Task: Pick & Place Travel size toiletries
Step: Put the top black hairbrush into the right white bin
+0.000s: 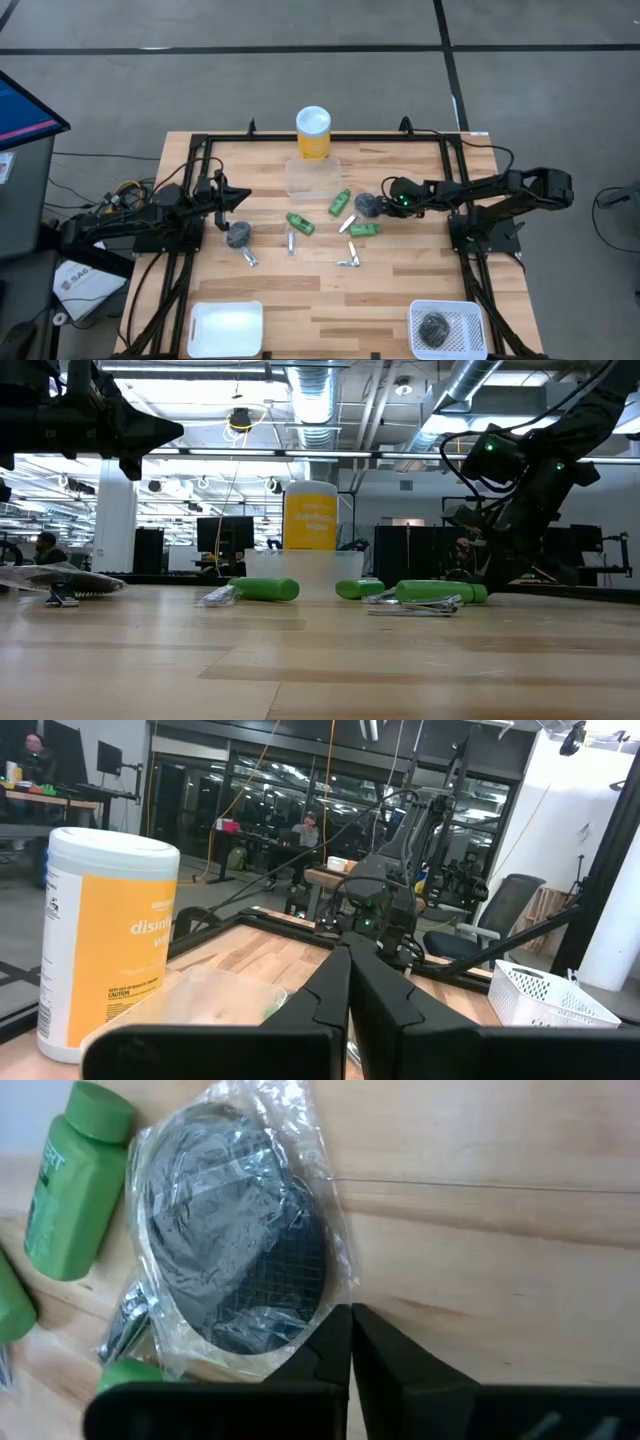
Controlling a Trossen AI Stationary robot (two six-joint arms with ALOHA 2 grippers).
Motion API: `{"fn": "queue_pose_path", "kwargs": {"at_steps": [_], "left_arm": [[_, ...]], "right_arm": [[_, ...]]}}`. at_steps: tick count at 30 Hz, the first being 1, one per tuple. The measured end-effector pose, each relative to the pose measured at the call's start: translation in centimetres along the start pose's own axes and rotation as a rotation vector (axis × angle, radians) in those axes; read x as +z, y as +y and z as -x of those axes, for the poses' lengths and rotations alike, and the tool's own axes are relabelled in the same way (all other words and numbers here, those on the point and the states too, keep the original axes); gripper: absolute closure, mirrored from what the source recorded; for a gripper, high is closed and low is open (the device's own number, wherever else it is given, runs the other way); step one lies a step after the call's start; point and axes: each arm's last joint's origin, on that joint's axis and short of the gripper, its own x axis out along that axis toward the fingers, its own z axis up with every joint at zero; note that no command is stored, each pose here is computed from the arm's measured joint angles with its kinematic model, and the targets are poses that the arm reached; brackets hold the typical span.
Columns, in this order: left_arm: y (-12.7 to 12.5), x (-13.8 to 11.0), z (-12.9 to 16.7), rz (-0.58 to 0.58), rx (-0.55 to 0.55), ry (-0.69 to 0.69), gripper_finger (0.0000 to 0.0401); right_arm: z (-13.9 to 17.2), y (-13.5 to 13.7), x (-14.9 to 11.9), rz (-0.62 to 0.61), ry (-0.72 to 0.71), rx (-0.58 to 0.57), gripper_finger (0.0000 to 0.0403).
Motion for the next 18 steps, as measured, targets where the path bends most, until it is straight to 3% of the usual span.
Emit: {"fn": "queue_pose_path", "kwargs": {"at_steps": [7, 18], "left_arm": [[0.0, 0.0, 0.0, 0.0, 0.0, 0.0, 0.0399], [0.0, 0.0, 0.0, 0.0, -0.001, -0.002, 0.0399]], "right_arm": [[0.1, 0.5, 0.0, 0.01, 0.028, 0.022, 0.0402], [1.6, 4.4, 0.9, 0.042, 0.003, 0.153, 0.0403]]}}
